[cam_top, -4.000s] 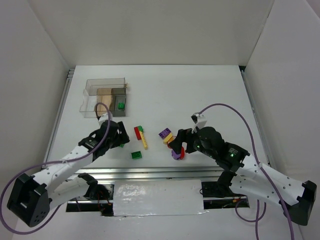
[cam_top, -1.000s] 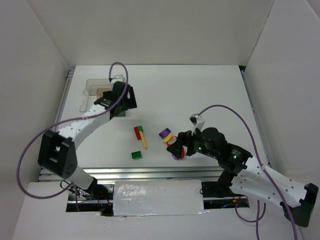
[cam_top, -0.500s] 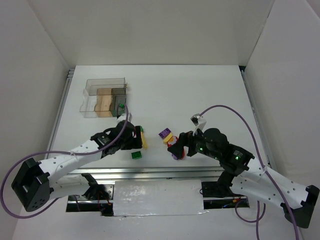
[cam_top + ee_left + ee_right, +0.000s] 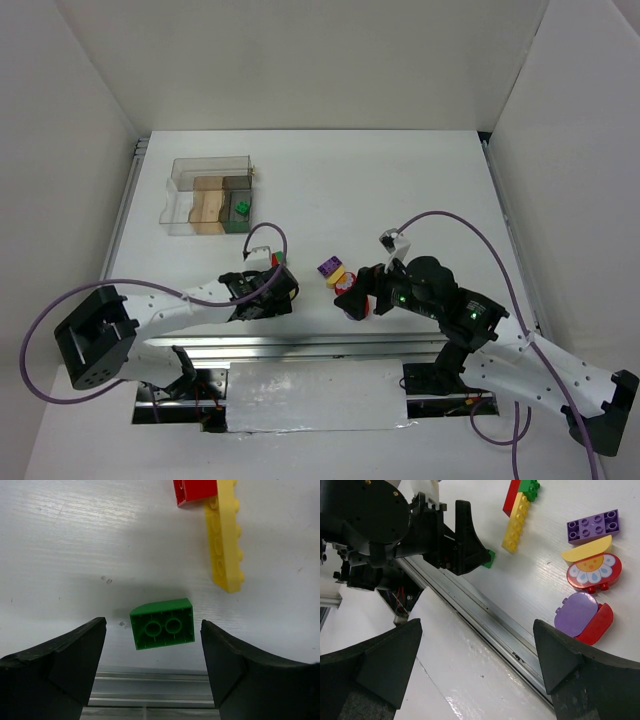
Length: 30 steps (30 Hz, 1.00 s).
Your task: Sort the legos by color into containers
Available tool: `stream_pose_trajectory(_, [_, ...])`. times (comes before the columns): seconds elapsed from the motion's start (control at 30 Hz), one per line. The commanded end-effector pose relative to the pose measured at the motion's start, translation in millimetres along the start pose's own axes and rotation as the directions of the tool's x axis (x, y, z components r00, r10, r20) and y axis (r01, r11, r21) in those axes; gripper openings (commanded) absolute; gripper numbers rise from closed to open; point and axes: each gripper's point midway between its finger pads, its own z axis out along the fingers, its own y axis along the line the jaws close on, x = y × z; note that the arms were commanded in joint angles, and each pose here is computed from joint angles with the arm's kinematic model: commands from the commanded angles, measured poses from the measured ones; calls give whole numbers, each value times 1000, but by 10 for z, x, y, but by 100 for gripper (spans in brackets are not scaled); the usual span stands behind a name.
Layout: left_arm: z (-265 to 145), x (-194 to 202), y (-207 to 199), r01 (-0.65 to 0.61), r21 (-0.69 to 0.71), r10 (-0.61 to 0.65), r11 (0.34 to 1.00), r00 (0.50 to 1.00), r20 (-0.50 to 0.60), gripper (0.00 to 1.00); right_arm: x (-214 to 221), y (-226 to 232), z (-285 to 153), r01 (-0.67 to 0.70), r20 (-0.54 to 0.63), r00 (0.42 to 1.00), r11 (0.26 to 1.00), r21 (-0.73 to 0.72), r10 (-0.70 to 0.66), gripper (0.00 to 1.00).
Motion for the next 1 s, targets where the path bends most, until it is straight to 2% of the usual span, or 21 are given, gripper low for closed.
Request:
stream_pose_trajectory(0.0, [46, -39, 6, 40, -24, -39, 999, 999, 37, 87, -160, 152, -87, 15, 43, 999, 999, -44, -13, 100])
stream_pose_trajectory(0.03, [58, -25, -15, 40, -19, -40, 999, 999, 32, 85, -163, 152, -88, 17, 43, 999, 999, -42, -15, 100])
stream_pose_trajectory(0.13, [107, 26, -57, 30, -20, -29, 999, 999, 15, 71, -153, 141, -71, 22, 33, 999, 999, -35, -21, 100])
stream_pose_trajectory(0.27, [143, 87, -80, 9, -19, -9, 1000, 1000, -3, 61, -159, 139, -62, 28, 32, 999, 999, -32, -27, 99])
stream_pose_trajectory(0.3, [141, 94, -75, 4, -22, -5, 1000, 1000, -5, 56, -158, 135, -59, 28, 32, 999, 999, -30, -27, 100])
stream_pose_trajectory(0.33, [127, 91, -76, 5, -21, -5, 1000, 1000, -3, 42, -169, 137, -63, 29, 34, 999, 999, -30, -28, 100])
stream_pose_trajectory(0.4, [100, 79, -45, 1, -29, -1, 1000, 1000, 0, 28, -166, 134, -64, 28, 35, 999, 999, -28, -27, 100])
stream_pose_trajectory(0.43, [55, 38, -30, 16, -30, -15, 999, 1000, 13, 9, -165, 125, -62, 26, 37, 999, 999, -26, -25, 100])
stream_pose_trajectory(0.5, [-36, -100, 46, 17, -63, -13, 998, 998, 62, 1, -157, 118, -60, 26, 36, 999, 999, -24, -25, 100])
stream_pose_trajectory(0.53, [-151, -262, 1, 44, -48, -39, 998, 993, 108, 0, -161, 120, -58, 24, 40, 999, 999, -26, -23, 100])
stream_pose_trajectory(0.63, [-319, -725, 203, 74, -125, -43, 989, 971, 235, 0, -157, 125, -32, 22, 42, 999, 999, -32, -21, 100])
stream_pose_trajectory(0.8, [-333, -1685, 183, 181, -36, -157, 983, 925, 347, 0, -162, 142, 56, 23, 39, 999, 999, -41, -21, 100])
stream_pose_trajectory(0.87, [-248, -2087, 313, 211, -68, -168, 975, 905, 391, 5, -148, 118, 103, 25, 26, 999, 999, -28, -24, 100])
stream_pose_trajectory(0.9, [-196, -2203, 335, 218, -79, -171, 973, 904, 393, 11, -142, 107, 131, 26, 19, 999, 999, -22, -26, 100])
stream_pose_trajectory(0.93, [-104, -2466, 365, 225, -96, -167, 970, 895, 414, 14, -136, 104, 141, 28, 17, 999, 999, -20, -27, 100])
stream_pose_trajectory(0.97, [-41, -2567, 372, 225, -110, -160, 968, 893, 421, 15, -138, 105, 151, 26, 17, 1000, 999, -20, -26, 100])
